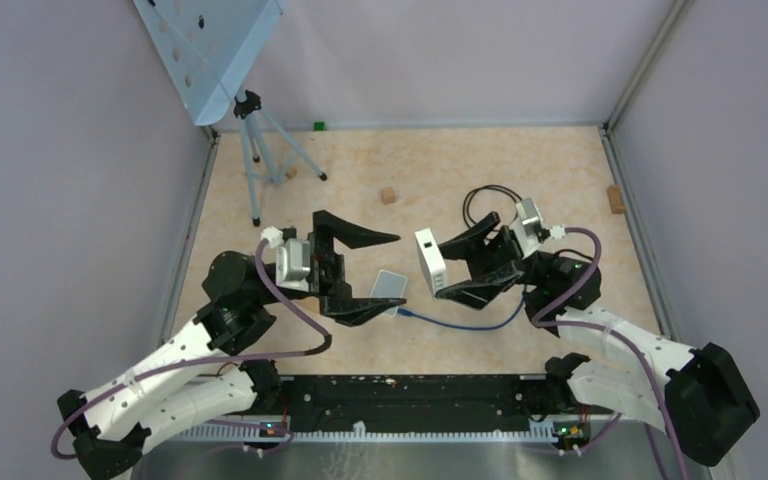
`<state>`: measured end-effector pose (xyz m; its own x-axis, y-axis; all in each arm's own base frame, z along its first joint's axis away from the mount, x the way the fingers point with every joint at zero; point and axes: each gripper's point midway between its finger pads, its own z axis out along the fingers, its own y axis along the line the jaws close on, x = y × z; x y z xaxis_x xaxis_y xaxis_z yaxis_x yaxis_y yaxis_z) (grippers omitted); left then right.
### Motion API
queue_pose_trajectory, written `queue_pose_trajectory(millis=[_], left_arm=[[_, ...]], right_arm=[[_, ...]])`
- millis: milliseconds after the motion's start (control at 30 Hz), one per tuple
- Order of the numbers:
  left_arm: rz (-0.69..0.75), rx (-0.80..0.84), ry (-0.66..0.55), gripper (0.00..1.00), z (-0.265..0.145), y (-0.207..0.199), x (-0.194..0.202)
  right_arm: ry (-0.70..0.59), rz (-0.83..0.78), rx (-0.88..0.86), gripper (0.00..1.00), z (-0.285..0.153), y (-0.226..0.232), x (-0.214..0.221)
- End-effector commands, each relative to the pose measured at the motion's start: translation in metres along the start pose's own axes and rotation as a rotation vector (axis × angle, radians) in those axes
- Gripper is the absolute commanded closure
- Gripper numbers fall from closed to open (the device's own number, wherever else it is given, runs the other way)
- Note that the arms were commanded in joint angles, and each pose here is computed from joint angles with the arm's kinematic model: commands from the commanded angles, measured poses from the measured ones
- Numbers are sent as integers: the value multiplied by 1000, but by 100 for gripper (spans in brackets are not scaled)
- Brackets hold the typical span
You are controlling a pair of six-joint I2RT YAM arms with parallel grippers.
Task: Insert the plug into the switch port
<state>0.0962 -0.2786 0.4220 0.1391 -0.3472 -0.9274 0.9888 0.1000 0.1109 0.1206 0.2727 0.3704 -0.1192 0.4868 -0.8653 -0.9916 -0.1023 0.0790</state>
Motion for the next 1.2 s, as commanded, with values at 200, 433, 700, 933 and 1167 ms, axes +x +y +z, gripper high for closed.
queue_pose_trajectory(millis=[200,433,700,933,1167], left_arm=[[174,292,-49,4,17,-33,-21],[162,347,-27,14,25,-34,-14],[129,479,19,36,26,-48,-1],[120,545,49,61,25,-53,6],[136,555,75,99,23,-53,12]], right_arm=[[53,50,-370,100,2,74,-21],[77,35,-401,100,2,79,-17],[92,25,-421,100,1,84,-17],[108,25,-413,100,1,80,-13],[150,9,-431,97,3,78,-8]])
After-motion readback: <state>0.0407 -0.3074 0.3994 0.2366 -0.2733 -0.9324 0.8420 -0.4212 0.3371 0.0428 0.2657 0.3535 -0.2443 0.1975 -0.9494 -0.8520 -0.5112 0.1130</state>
